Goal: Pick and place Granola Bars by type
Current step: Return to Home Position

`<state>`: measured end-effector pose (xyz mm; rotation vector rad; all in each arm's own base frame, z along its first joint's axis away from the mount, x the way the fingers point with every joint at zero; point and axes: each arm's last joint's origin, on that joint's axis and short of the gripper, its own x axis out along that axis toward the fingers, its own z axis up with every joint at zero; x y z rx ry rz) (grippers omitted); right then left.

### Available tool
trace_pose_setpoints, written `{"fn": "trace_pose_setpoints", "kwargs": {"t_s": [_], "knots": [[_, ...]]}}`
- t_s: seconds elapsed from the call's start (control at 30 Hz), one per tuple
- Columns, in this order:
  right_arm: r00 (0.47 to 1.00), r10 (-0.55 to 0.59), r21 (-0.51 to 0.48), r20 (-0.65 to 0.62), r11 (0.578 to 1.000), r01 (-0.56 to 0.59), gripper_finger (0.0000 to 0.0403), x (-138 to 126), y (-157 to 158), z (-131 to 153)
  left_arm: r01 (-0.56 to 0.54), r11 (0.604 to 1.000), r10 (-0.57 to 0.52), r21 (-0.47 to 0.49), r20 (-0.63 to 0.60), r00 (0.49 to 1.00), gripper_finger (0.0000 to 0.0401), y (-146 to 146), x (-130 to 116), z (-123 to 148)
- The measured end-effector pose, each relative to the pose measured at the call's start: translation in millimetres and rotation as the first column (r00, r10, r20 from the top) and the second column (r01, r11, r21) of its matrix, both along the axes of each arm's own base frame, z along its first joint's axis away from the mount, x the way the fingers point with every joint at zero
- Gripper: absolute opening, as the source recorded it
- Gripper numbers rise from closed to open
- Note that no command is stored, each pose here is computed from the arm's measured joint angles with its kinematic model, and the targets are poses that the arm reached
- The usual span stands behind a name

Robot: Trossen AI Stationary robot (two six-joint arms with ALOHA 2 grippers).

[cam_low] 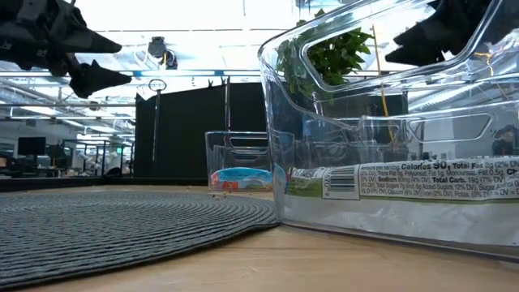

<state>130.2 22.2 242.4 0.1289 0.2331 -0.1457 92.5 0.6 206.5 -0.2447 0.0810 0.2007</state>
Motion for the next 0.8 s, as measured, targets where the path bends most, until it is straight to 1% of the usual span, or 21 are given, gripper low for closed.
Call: {"fn": "trace_pose_setpoints", "kwargs": {"t_s": [0.1,0.17,0.27,0.43,0.53,0.7,0.8], "knots": [[0.999,-0.032,-0.04,0.015,0.999,0.033,0.0214,-6,-2,-6,0.006,1.0,-0.006,-0.009,0.022,1.0,0.0379,0,3,-11],[0.999,-0.032,-0.06,0.03,0.998,0.034,0.0216,-10,-3,-7,0.015,1.0,-0.014,-0.027,0.025,1.0,0.0382,-1,4,-19],[0.998,-0.026,-0.081,0.053,0.996,0.03,0.0216,-16,-5,-9,0.056,0.998,-0.055,-0.029,0.047,0.997,0.0385,-2,6,-25],[0.996,-0.055,-0.074,0.07,0.995,0.06,0.0213,-23,-7,-22,0.052,0.999,-0.052,0.006,0.094,0.994,0.0381,-2,8,-31],[0.996,-0.059,-0.058,0.066,0.996,0.063,0.0214,-25,-8,-31,0.029,0.999,-0.03,0.013,0.098,0.995,0.0379,-1,9,-35],[0.997,-0.064,-0.06,0.047,0.996,0.067,0.0216,-27,-9,-48,0.027,0.999,-0.03,0.035,0.089,0.996,0.0383,-1,9,-36],[0.995,-0.085,-0.052,0.043,0.995,0.088,0.0213,-28,-9,-57,0.028,0.999,-0.03,0.035,0.077,0.997,0.0382,-1,9,-37]]}}
